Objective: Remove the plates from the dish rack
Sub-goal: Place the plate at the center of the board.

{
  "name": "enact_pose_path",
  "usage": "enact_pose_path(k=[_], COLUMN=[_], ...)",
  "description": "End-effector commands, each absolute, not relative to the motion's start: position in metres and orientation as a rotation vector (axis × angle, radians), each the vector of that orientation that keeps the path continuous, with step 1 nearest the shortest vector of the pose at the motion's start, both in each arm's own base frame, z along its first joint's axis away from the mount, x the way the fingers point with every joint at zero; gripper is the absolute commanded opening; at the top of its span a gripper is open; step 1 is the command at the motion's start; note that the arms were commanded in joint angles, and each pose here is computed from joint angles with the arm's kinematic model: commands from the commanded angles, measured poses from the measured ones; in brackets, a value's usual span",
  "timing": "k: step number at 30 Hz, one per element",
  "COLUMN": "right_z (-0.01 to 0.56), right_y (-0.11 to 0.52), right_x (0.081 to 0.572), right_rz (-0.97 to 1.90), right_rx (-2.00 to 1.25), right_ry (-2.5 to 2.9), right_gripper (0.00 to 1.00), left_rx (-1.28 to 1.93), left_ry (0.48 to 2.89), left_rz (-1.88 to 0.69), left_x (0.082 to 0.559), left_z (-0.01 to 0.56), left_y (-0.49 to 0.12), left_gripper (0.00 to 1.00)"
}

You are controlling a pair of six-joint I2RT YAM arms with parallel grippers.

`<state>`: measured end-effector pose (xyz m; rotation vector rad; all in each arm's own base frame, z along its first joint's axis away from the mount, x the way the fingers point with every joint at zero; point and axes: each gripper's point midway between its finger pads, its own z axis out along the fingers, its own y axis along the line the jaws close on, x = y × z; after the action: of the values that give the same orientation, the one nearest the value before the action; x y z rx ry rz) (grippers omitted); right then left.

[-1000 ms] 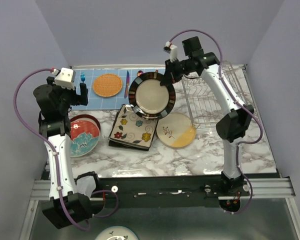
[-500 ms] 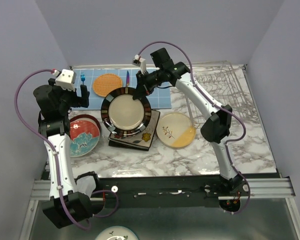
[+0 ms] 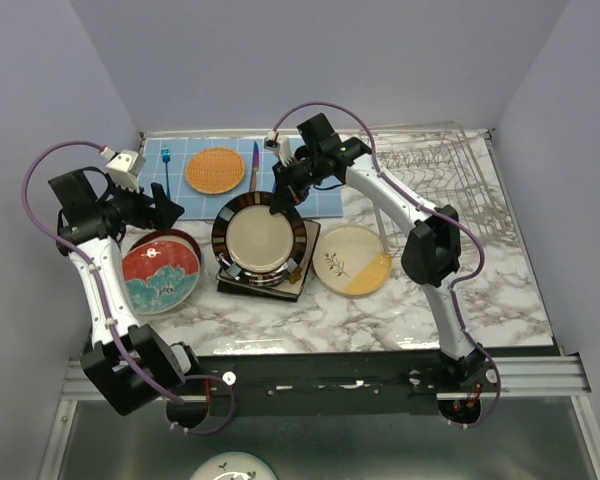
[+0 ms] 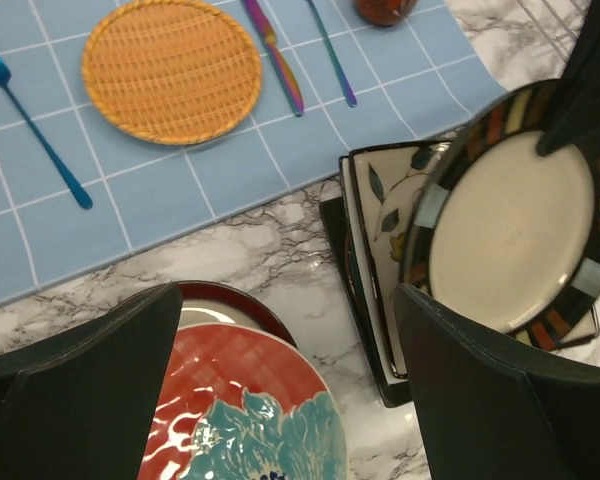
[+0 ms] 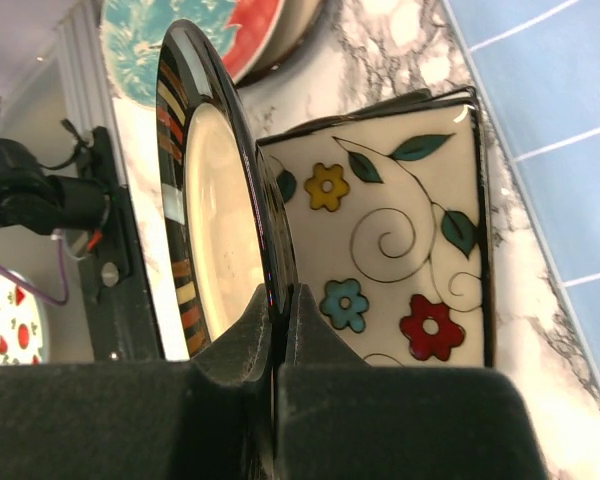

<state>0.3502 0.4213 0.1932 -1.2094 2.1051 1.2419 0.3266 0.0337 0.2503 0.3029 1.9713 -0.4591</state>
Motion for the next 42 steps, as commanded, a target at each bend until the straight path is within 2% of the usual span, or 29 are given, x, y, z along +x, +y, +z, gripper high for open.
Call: enact_pose_path(k=[1, 12, 20, 29, 34, 35, 36, 38, 42], right_z=[0.254, 0.284, 0.299, 0.305, 0.303, 0.300, 0.299, 0.299, 0.294], right_y=[0.426, 0.434, 0.434, 0.433, 0.437, 0.438, 0.440, 0.440, 0.440], right_x=[0.355, 0.371, 0.368, 0.358, 0.348, 0.346, 0.343, 0.342, 0.340], right_rz=[1.229, 1.191, 1.199, 1.252, 1.301, 1.297, 1.296, 1.300, 1.311], right_rx=[-1.210, -1.161, -1.154, -1.169, -1.178, -1.185, -1.192, -1.193, -1.197], right_ry=[1.905, 1.802, 1.774, 1.765, 1.786, 1.795, 1.795, 1.795, 1.809], right_gripper=[0.01, 0.01, 0.01, 0.01, 0.01, 0.01, 0.01, 0.01, 0.01], left_rx=[0.420, 0.494, 0.445, 0.477, 0.693, 0.749, 0.764, 0.877, 1.037], left_ry=[1.955, 2.044, 2.055, 2.017, 2.059, 2.039, 2.092, 2.097, 2.171], left_rz=[-0.582, -0.786, -0.817, -0.817, -0.736, -0.697, -0.769, -0.789, -0.648], left_x=[0.299, 0.265, 0.283, 0.311, 0.331, 0.352, 0.344, 0.368, 0.388], left_z=[0.256, 0.176, 0.157, 0.173, 0.206, 0.225, 0.230, 0.246, 0.236], left_y=[0.011, -0.009, 0.000, 0.011, 0.010, 0.018, 0.011, 0.008, 0.004], left_gripper=[0.96, 0.98, 0.97, 0.97, 0.96, 0.96, 0.96, 0.96, 0.94])
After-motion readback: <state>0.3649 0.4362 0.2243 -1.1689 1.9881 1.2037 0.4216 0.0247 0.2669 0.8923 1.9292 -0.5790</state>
